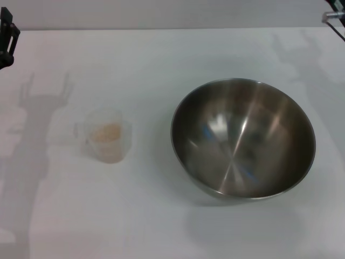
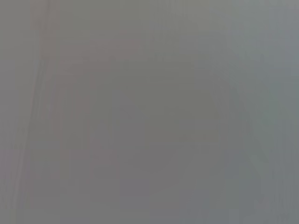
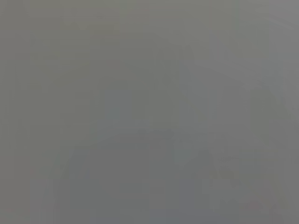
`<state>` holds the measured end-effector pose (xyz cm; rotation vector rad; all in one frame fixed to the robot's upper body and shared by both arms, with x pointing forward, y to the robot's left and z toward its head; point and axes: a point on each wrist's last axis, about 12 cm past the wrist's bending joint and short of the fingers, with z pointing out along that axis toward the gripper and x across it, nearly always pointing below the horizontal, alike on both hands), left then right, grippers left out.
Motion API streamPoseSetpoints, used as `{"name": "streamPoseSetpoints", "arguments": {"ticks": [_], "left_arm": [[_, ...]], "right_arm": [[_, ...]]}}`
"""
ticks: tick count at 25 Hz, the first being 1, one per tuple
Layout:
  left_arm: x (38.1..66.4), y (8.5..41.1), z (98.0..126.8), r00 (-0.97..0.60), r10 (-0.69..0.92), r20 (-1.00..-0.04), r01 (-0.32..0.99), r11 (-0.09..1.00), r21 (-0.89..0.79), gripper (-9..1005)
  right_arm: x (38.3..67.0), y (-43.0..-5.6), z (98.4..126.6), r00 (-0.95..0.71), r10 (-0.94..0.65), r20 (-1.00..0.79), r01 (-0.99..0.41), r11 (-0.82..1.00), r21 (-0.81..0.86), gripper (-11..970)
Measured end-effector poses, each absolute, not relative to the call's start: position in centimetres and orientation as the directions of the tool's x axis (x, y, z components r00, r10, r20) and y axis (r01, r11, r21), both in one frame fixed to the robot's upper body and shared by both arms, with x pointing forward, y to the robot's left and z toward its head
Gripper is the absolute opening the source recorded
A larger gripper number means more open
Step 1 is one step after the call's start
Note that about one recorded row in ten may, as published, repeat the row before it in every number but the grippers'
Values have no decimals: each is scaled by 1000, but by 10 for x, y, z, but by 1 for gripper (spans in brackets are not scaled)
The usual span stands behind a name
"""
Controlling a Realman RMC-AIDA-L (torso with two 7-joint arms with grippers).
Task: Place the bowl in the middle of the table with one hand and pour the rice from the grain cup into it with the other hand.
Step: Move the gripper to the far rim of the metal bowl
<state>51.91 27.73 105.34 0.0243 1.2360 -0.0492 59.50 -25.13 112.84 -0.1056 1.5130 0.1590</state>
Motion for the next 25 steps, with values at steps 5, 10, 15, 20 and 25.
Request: {"name": "streamPoseSetpoints", "arguments": {"ticks": [5,10,15,20,25], "left_arm": [[517,281,1052,327,-18,-945,43,999,-4,811],[517,281,1052,326,-22,-945,42,999,-9,808],[517,284,1052,329,-22,-944,29,999,-13,806],[516,284,1052,330,-22,-944,26,1000,-14,804],[516,285,1052,330,-19,-944,24,1000,-12,801]], "right_arm": [[593,-232,1169,-143,40,-989,-191,979,67,761],[585,-222,1215,-338,-69,-938,-215,977,6,759],[577,-217,1248,-556,-166,-814,-307,952,15,756],[576,-212,1259,-684,-280,-674,-393,920,17,754],[584,-213,1241,-749,-396,-531,-463,886,-8,751]]}}
